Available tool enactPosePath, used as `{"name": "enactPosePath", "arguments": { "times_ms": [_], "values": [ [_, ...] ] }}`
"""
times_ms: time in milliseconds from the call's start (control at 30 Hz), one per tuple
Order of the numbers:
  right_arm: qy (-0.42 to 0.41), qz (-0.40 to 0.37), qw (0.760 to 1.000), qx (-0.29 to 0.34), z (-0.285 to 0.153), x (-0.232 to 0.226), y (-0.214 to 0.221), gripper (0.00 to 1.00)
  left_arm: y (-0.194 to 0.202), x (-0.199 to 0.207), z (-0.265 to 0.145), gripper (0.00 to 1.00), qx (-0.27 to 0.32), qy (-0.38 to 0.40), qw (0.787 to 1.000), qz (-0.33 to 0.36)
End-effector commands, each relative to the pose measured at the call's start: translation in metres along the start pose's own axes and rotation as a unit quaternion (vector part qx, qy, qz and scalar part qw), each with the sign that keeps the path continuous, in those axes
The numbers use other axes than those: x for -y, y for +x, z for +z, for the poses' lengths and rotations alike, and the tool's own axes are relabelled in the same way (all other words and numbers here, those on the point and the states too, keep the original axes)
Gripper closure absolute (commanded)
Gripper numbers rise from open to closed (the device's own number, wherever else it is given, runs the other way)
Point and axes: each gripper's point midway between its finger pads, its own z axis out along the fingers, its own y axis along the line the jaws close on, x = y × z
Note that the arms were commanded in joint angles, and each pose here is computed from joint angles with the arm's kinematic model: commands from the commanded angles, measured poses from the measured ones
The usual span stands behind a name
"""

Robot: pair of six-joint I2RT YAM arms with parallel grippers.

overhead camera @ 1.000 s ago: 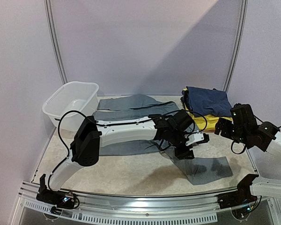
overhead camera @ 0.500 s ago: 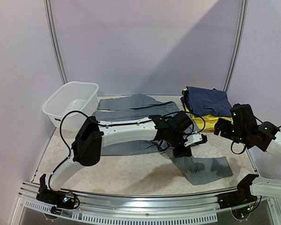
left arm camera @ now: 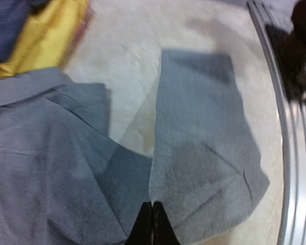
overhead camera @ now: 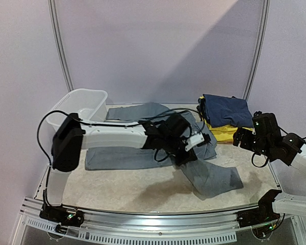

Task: Fold and stack the mixed laundry pile
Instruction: Fold the flattened shirt at the center of the board.

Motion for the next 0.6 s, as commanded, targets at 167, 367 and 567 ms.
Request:
{"name": "enactPosePath", "arguments": {
  "times_ms": [167, 367, 567],
  "values": [
    [-0.041, 0.001, 0.999, 0.02, -0.002, -0.017, -0.013, 0.01, -0.025, -0.121, -0.098, 1.0, 0.222, -0.112, 0.947, -0.204],
    [-0.051, -0.002, 0.999, 0.012, 0.006, -0.025, -0.01, 0.01, 0.036, -0.158, -0.096, 0.96, 0.251, -0.139, 0.906, -0.312],
    [-0.061, -0.016, 0.998, -0.011, 0.017, -0.034, -0.001, 0.01, 0.065, -0.168, -0.106, 0.64, 0.262, -0.152, 0.891, -0.339]
  ]
}}
